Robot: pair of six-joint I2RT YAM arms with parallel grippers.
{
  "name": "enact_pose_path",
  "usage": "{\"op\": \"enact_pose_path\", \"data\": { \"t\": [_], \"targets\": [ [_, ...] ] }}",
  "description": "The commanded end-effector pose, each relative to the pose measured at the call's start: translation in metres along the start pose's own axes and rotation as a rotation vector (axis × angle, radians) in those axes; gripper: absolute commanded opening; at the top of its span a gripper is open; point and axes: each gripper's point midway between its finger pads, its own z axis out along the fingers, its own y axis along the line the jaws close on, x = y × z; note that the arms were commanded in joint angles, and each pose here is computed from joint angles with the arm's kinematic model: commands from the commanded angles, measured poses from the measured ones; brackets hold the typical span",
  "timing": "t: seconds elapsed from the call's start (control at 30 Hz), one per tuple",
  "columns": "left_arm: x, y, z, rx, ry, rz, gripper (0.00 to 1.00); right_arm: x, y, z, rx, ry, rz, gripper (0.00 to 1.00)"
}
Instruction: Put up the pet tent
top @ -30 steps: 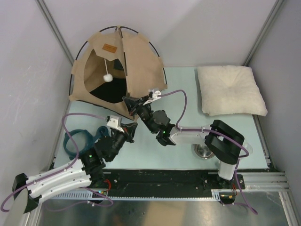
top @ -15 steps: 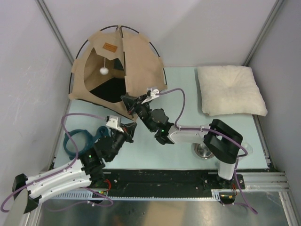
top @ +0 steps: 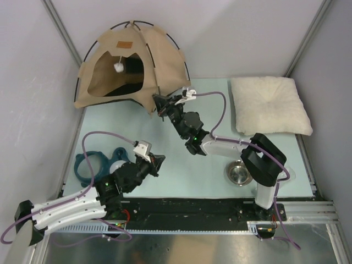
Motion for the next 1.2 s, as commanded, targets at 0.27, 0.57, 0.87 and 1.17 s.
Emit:
{"op": "enact_pose_path", "data": {
  "t": [0.27, 0.57, 0.87, 1.17],
  "targets": [
    [-0.024, 0.031, -0.008, -0.202, -0.061, -0.038, 0.54, -0.006, 0.022, -0.005, -0.058, 0.036, 0.023, 0.00],
    [-0.081, 0.062, -0.018, -0.351, -0.198, -0.011, 0.99, -0.011, 0.049, -0.021, -0.108, 0.144, 0.054, 0.00],
    [-0.108, 0.037, -0.018, -0.152, -0.187, -0.001, 0.80, -0.009, 0.060, -0.038, -0.101, 0.290, 0.032, 0.00],
    [-0.112, -0.026, -0.020, 0.263, -0.105, -0.112, 0.82, -0.003, 0.067, -0.050, -0.149, 0.404, 0.075, 0.00]
  ]
}}
